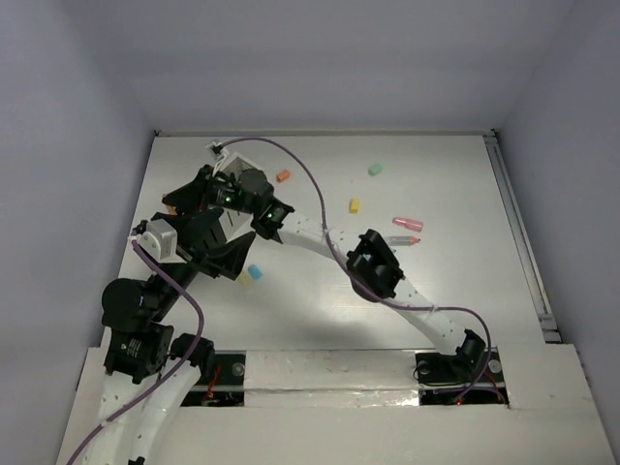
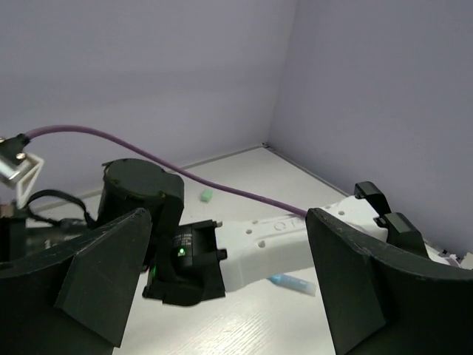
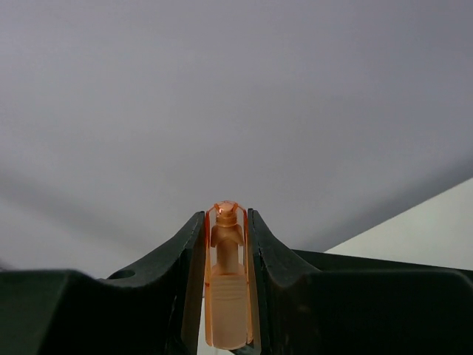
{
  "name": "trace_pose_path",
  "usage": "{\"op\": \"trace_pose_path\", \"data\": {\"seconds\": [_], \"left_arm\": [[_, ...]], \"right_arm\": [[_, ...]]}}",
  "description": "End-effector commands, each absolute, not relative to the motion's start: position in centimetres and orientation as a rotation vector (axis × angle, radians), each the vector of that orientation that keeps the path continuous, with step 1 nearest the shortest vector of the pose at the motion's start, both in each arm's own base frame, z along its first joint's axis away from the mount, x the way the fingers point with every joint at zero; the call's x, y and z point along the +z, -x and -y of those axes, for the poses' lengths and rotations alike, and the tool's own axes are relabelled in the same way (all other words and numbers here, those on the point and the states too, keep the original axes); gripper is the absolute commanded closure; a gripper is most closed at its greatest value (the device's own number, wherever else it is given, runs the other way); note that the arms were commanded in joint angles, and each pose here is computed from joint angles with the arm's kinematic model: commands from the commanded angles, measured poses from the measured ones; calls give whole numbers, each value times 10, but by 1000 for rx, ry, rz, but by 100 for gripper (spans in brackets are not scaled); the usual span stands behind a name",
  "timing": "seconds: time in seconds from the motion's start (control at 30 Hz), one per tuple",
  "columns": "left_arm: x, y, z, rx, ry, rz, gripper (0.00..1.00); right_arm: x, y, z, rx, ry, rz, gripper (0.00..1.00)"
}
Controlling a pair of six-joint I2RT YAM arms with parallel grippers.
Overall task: Sort the stationery into containers
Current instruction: Place the pen in the storage box.
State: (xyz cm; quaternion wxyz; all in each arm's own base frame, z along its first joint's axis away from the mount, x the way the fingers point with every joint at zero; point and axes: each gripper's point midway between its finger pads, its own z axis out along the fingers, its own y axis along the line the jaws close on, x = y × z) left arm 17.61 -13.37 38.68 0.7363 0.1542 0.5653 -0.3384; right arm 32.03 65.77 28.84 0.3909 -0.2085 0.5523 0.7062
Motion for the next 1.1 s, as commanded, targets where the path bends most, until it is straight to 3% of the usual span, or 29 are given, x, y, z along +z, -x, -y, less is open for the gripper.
{"op": "trace_pose_path", "data": {"seconds": [0.0,0.77,0.87,0.9,1.07], "left_arm": [[398,-170,137,-766,-359,-1178,16],[395,-168,133,-748,-347,-1178,16],[394,-169,133,-745,-345,-1181,16],[394,-169,132,-745,-343,-1182,16],[394,-171,132,-740,-334,-1185,16]], "right_arm": [[300,-295,-681,1701,533,-1318,82],[249,-318,-703,1380,390,-1347,76],[246,-317,-703,1378,398,-1351,67],[248,-316,-703,1382,404,-1346,60],[262,-314,-701,1379,423,-1314,50]]}}
